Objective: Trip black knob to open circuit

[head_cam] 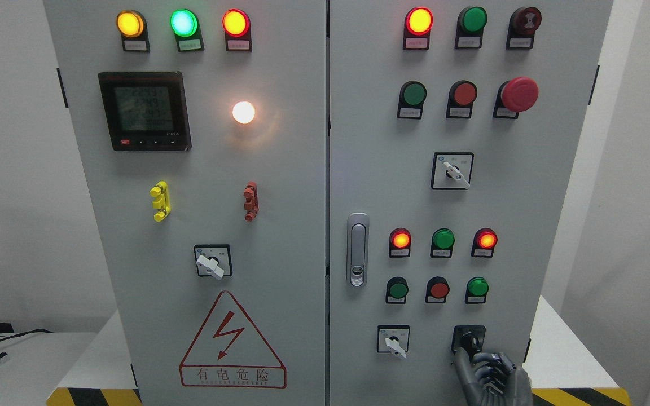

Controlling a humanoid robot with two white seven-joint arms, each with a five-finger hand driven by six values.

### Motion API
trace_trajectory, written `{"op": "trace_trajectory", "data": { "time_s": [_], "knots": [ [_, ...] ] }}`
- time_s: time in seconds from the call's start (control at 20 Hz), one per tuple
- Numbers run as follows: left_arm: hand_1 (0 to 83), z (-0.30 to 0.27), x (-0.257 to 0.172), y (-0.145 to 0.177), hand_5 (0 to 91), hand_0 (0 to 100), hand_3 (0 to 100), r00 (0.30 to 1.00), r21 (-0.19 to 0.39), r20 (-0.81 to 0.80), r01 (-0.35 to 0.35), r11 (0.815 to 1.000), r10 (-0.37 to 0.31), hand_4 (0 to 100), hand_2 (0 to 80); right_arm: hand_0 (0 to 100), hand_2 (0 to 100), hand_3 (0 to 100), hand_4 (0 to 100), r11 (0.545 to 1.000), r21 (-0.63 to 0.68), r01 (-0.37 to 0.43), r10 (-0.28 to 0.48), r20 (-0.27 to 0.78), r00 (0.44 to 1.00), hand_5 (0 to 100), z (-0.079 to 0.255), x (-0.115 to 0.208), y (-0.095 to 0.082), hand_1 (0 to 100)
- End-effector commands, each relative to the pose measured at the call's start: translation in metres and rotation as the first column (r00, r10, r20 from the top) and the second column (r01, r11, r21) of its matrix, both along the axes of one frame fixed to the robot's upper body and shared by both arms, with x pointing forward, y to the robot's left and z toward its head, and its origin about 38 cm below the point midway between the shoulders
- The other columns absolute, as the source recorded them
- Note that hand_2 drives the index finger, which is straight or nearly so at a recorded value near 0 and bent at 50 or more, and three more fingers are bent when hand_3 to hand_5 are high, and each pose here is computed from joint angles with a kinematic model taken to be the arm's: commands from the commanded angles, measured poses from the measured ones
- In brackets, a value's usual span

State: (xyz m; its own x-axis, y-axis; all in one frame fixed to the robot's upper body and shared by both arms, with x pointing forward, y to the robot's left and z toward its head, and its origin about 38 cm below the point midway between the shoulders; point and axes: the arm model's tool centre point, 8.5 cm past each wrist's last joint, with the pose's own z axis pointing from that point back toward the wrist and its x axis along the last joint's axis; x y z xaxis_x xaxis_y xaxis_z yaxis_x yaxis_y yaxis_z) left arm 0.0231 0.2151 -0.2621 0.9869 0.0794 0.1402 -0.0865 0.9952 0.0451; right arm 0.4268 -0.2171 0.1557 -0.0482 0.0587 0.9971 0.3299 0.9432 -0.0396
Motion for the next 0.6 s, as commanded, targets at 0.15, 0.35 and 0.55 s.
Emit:
{"op": "trace_trajectory", "data": {
  "time_s": [0.15,0.35,0.55],
  "knots": [
    [38.9,0.0,0.0005,-0.0001,0.0,12,0,1.0,0.0,0.001,0.031,1.0,-0.031,0,0.0,29,62,88,91,1.0,0.004,-0.028,0.028,0.008,1.0,98,0.0025,0.0014,0.0095,67],
    [38.9,0.0,0.0005,-0.0002,0.0,12,0,1.0,0.0,0.001,0.031,1.0,-0.031,0,0.0,29,62,88,91,1.0,0.004,-0.027,0.027,0.012,1.0,98,0.0041,0.0015,0.009,67],
    [38.9,0.0,-0.0001,-0.0012,0.0,12,0,1.0,-0.002,0.0,0.031,1.0,-0.031,0,0.0,29,62,88,91,0.999,0.012,-0.03,0.029,0.018,0.999,98,0.0057,0.0017,0.0092,67]
  ]
}}
